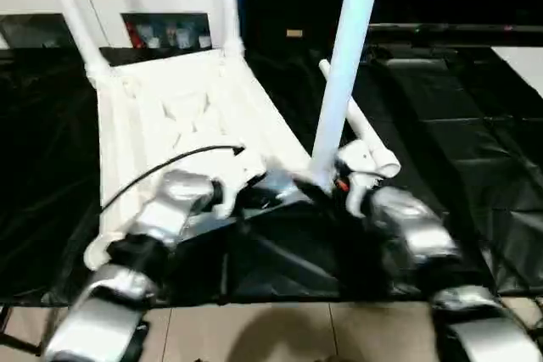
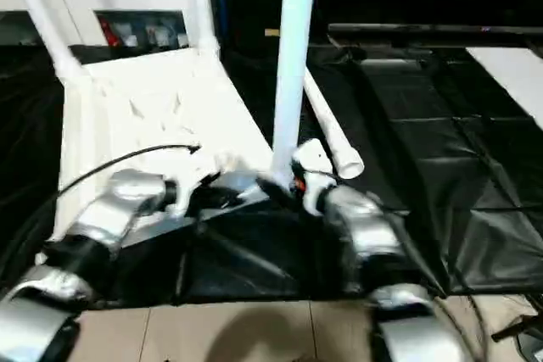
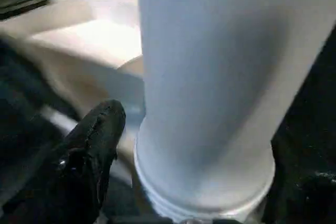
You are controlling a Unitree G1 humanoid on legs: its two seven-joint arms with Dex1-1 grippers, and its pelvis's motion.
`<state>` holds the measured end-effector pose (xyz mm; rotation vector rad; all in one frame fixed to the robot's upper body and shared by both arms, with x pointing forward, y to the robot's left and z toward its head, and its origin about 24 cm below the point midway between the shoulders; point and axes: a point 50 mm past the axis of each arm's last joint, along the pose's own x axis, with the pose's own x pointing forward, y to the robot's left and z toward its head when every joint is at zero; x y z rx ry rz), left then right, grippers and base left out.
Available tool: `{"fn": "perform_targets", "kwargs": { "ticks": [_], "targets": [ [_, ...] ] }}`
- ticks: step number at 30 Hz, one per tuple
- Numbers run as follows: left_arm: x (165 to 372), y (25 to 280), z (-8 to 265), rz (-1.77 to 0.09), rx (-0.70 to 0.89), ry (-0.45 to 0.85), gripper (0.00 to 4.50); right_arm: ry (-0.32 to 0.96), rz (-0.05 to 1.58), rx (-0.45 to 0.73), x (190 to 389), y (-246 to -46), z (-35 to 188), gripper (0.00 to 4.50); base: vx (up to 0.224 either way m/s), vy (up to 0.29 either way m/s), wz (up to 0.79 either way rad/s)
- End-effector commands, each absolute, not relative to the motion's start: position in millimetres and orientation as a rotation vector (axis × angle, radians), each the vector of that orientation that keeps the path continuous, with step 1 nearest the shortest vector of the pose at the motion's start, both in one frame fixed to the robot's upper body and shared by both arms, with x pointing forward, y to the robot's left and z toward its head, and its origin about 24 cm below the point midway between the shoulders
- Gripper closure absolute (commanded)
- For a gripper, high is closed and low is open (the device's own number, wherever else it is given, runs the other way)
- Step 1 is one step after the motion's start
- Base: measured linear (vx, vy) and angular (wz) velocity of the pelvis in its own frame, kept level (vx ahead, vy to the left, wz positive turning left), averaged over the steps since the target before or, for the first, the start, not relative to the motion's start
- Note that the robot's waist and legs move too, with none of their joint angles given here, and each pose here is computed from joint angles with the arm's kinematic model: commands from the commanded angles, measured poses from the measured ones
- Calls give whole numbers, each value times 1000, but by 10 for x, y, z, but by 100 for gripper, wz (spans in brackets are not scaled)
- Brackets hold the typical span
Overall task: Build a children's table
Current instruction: Rotate leg to tighten
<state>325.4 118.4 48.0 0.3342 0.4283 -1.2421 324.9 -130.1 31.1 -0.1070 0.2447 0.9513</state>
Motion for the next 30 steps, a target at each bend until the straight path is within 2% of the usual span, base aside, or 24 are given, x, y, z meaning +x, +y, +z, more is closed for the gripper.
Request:
{"fn": "perform_targets", "kwargs": {
  "ticks": [1,11,20,26,30],
  "targets": [
    [3166,1118,494,-1391,348,394,450,286,1219,-106,3064,-1153,269,63,0,0,0],
    [3077,1334,485,-1525,415,464,450,336,1386,-124,3026,-1253,323,63,0,0,0],
    [3095,1419,493,-1543,442,482,450,367,1459,-140,3032,-1240,365,152,0,0,0],
    [3103,1411,487,-1524,425,475,450,363,1443,-96,3020,-1215,350,175,0,0,0],
    [3175,1329,456,-1400,396,460,450,363,1261,-74,3058,-1180,244,177,0,0,0]
  ]
}}
